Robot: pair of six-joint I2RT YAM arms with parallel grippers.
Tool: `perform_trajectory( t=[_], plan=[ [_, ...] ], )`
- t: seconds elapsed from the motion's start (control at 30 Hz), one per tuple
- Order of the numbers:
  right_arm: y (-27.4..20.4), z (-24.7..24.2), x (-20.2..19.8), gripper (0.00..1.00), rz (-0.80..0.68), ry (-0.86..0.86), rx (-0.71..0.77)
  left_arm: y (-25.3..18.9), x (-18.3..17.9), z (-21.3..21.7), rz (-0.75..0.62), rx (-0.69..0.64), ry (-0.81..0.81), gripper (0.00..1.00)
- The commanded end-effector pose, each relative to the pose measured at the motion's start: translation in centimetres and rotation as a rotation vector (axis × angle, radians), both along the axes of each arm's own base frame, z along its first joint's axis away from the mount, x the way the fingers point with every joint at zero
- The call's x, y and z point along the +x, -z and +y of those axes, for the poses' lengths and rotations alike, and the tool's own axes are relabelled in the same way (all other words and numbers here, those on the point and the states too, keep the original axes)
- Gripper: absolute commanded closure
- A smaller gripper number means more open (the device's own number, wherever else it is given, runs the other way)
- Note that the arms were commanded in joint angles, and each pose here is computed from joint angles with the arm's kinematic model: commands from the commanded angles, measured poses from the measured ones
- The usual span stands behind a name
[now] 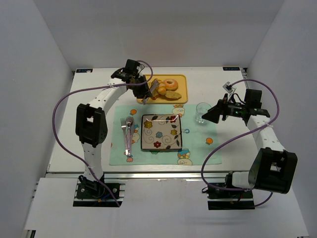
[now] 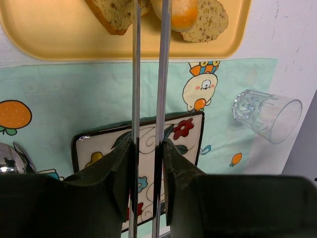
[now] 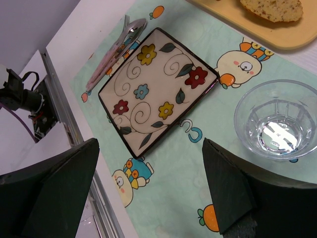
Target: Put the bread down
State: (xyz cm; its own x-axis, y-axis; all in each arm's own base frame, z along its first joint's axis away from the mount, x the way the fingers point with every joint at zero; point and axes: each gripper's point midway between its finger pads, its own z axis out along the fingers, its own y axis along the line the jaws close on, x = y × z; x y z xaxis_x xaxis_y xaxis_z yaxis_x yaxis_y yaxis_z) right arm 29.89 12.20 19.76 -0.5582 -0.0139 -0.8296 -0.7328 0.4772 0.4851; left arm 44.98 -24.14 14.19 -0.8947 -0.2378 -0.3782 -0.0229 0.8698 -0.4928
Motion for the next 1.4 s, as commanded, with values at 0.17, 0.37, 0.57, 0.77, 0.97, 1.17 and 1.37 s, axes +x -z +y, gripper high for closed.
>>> perform_trajectory(
  t=[0.17,0.37,0.57,0.77,0.97,1.17,1.37],
  plan=[
    [-0.4,0.1,-0.6,0.1,-0.011,-0.016,0.02,-3.9,0.1,-0.8,-0.087,-0.06,0.018,0.9],
    [-0.3,0.2,-0.7,0.11,-0.009,-0.016,0.021,-5.9,-0.1,-0.9,-0.122,-0.086,0.019,1.0],
    [-0.4,0.2,-0.8,0.11,-0.009,-0.02,0.026,-6.3,-0.6,-1.0,-0.121,-0.1,0.025,1.0],
    [-0.5,0.2,-0.9,0.11,-0.012,-0.021,0.027,-6.9,-1.1,-0.8,-0.136,-0.106,0.022,1.0],
    [-0.4,0.3,-1.1,0.11,-0.01,-0.022,0.027,-7.8,-1.8,-0.6,-0.146,-0.114,0.03,1.0],
    [-0.4,0.3,-1.2,0.11,-0.014,-0.023,0.025,-8.2,-4.6,-0.1,-0.15,-0.127,0.076,1.0],
    [-0.3,0.3,-1.2,0.11,-0.015,-0.028,0.022,-8.1,-10.8,1.5,-0.175,-0.15,0.151,1.0]
  ],
)
